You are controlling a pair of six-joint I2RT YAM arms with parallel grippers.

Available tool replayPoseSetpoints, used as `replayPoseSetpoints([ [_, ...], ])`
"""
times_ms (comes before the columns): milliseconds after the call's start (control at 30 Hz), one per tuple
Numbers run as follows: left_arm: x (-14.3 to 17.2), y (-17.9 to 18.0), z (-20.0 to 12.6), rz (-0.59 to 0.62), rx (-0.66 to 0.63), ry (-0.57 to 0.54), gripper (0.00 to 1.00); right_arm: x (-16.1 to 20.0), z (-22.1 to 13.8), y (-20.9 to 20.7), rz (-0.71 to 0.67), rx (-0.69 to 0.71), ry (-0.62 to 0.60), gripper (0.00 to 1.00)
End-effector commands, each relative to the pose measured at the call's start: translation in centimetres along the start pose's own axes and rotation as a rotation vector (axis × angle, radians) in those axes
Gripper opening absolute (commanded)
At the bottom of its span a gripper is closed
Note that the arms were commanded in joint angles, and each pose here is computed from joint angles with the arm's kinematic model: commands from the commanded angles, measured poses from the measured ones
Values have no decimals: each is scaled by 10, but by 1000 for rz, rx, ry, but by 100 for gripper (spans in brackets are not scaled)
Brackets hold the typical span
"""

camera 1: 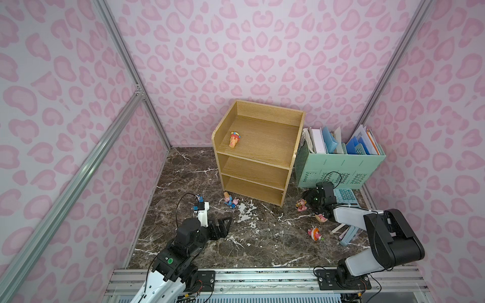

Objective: Organize plastic toys on shelves
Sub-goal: Pick up the plastic toy at the center of the board.

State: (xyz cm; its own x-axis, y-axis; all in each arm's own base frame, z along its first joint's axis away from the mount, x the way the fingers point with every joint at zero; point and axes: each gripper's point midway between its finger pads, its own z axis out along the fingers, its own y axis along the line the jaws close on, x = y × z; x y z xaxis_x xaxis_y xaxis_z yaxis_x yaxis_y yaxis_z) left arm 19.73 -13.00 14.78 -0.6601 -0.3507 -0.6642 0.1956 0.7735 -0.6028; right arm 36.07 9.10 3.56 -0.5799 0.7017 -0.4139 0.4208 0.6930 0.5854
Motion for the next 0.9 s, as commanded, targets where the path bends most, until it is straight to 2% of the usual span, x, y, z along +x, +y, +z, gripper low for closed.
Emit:
replayPoseSetpoints([
  [0,-5,-3,-2,15,3,-12,98,-2,6,-5,15,32,-11,59],
  [200,-5,-3,-4,7,1,-11,98,2,14,-7,-6,60,1,54],
  [433,-6,-5,-7,-2,9,-16,98,9,14,-6,-41,34,24,41],
  [533,-7,-7,-9,-7,14,-15,98,6,5,-5,-56,9,-3,36],
  [867,-15,-30,-21,-34,112,-31,98,-26,-52,13,-141,-102,-160,34],
])
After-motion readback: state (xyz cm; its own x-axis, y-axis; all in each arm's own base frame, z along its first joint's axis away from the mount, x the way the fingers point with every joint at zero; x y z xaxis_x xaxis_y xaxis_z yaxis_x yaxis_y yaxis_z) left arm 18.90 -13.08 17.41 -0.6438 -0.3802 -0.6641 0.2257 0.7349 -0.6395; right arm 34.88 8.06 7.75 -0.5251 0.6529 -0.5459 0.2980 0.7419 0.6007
